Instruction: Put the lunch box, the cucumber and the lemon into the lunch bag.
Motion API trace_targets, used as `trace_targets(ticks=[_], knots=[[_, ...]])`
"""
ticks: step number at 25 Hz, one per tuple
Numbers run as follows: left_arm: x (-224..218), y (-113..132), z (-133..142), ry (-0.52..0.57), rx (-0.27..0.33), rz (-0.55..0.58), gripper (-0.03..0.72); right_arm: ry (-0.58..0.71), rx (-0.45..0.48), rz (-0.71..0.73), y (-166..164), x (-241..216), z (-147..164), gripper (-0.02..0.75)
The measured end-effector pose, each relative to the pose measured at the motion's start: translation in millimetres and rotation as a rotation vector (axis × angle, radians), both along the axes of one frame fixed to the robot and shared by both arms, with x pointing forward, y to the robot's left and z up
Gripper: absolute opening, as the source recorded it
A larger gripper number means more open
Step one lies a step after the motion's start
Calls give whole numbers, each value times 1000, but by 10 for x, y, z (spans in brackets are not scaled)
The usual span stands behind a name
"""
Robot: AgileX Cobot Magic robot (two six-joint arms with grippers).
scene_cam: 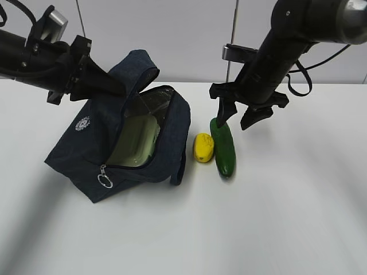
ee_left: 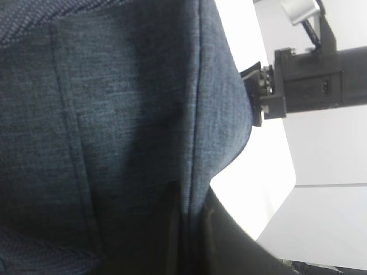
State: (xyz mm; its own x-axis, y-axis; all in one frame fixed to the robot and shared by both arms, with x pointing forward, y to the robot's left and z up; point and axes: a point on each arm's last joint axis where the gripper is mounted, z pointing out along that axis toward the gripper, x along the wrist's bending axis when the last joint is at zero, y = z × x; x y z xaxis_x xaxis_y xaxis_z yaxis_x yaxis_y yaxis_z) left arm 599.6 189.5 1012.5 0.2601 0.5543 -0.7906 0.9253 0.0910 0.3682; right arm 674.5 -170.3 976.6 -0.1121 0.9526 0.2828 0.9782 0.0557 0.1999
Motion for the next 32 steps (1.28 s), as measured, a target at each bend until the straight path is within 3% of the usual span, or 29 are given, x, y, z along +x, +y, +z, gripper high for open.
trace_targets(ticks=[9,25,32], knots=[[-4,-1,0,3,0,-4,4,20,-31,-27,31,247,-220,458],[-5,-2,0,4,-1,-5,4,133,-61,-28,37,274,-673,458],[-6,-1,-1,3,1,-6,4,132,-59,-30,39,281,-691,449]])
